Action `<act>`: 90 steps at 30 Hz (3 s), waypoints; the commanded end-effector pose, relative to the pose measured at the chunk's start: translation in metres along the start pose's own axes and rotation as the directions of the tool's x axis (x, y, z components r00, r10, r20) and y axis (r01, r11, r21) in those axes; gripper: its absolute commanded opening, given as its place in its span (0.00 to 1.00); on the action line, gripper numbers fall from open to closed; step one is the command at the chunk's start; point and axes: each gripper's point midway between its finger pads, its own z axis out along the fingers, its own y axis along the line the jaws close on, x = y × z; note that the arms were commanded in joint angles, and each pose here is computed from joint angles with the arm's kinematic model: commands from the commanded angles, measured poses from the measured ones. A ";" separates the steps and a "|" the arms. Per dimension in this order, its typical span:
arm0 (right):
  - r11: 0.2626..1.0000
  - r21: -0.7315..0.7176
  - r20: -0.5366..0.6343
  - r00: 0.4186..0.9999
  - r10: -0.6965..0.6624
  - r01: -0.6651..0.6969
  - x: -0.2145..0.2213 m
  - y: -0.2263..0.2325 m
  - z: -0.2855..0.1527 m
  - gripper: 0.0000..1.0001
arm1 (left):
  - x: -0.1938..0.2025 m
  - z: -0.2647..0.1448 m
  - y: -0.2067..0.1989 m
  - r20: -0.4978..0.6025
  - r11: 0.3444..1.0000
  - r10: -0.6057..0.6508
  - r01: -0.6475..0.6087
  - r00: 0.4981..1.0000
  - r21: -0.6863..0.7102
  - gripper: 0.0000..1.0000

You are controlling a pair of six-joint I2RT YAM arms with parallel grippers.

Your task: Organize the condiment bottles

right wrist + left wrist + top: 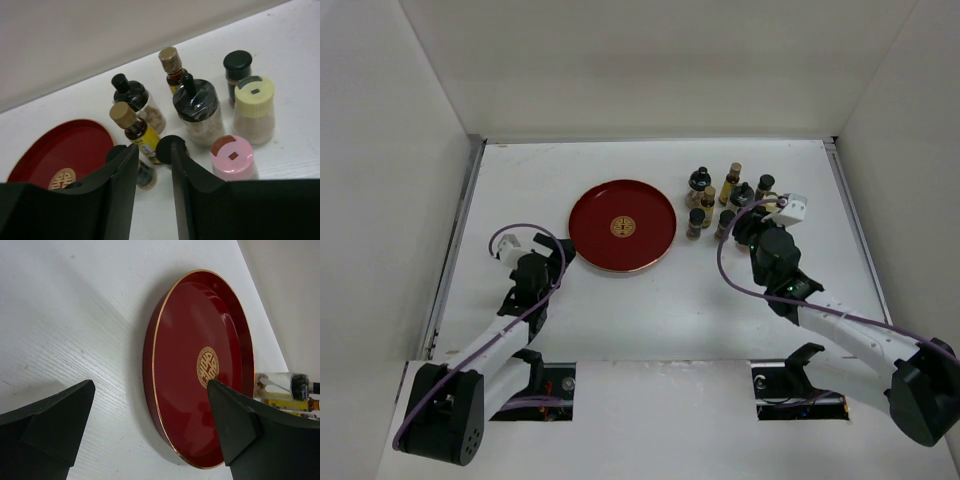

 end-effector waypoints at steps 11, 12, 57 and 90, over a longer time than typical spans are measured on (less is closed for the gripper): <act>0.975 -0.221 -0.003 1.000 -0.029 0.028 -0.011 0.060 -0.013 0.33 | -0.022 -0.009 -0.037 0.093 0.989 -0.012 -0.001 0.996 0.148 1.00; 0.971 -0.235 -0.008 0.999 -0.041 0.038 -0.010 0.063 -0.014 0.32 | -0.023 -0.009 -0.036 0.101 0.989 -0.014 -0.002 0.995 0.148 1.00; 0.945 0.260 -0.353 0.931 -0.097 0.197 0.060 -0.076 0.063 0.60 | -0.010 0.006 -0.015 0.041 0.998 -0.026 0.024 0.999 0.059 1.00; 0.910 -0.411 -0.182 0.974 -0.138 0.052 0.041 0.286 0.108 0.43 | -0.017 0.002 -0.013 0.061 0.997 -0.042 0.038 0.997 0.067 1.00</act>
